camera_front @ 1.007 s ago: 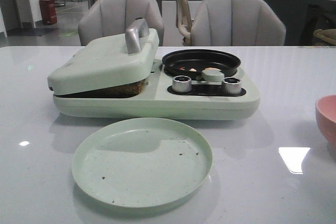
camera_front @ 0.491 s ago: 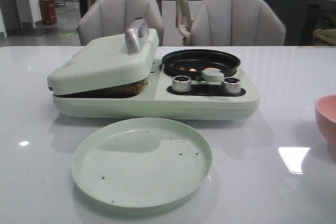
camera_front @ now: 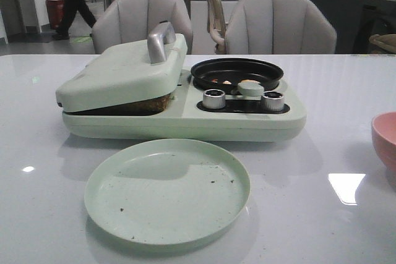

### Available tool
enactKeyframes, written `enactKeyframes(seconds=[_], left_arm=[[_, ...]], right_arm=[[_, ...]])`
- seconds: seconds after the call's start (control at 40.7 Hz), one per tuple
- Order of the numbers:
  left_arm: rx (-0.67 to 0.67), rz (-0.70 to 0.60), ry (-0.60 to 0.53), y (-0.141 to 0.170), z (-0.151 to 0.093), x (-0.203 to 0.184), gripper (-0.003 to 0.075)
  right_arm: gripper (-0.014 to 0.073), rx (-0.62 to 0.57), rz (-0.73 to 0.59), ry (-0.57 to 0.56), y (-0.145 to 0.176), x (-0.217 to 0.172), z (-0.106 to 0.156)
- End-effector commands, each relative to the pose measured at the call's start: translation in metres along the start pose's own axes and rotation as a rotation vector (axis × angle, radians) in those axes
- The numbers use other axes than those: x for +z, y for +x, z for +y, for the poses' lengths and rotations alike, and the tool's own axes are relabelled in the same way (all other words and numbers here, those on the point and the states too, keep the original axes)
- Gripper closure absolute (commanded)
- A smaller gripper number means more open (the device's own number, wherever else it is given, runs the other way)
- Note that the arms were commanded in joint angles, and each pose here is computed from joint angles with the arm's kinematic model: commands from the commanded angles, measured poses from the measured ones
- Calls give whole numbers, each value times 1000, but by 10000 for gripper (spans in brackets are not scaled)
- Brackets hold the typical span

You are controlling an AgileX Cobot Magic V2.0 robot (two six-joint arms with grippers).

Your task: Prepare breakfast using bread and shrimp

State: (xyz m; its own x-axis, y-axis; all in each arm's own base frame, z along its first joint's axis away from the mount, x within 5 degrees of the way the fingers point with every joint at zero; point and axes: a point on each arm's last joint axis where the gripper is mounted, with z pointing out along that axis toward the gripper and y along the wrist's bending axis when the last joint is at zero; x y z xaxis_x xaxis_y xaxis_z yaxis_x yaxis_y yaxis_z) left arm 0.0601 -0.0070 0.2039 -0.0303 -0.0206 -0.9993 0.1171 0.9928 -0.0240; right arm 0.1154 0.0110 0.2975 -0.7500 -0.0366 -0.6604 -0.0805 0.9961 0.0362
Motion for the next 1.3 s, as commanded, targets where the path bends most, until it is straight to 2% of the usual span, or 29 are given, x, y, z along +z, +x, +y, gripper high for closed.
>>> enactKeyframes(seconds=[0.0, 0.467, 1.277], left_arm=[[-18, -132, -2, -9, 0, -3, 619], [-26, -179, -33, -12, 2, -7, 619], [-26, -177, -33, -12, 2, -7, 619]], right_arm=[[560, -7, -87, 4, -11, -7, 0], [560, -7, -87, 4, -11, -7, 0], [560, -7, -87, 4, -11, -7, 0]])
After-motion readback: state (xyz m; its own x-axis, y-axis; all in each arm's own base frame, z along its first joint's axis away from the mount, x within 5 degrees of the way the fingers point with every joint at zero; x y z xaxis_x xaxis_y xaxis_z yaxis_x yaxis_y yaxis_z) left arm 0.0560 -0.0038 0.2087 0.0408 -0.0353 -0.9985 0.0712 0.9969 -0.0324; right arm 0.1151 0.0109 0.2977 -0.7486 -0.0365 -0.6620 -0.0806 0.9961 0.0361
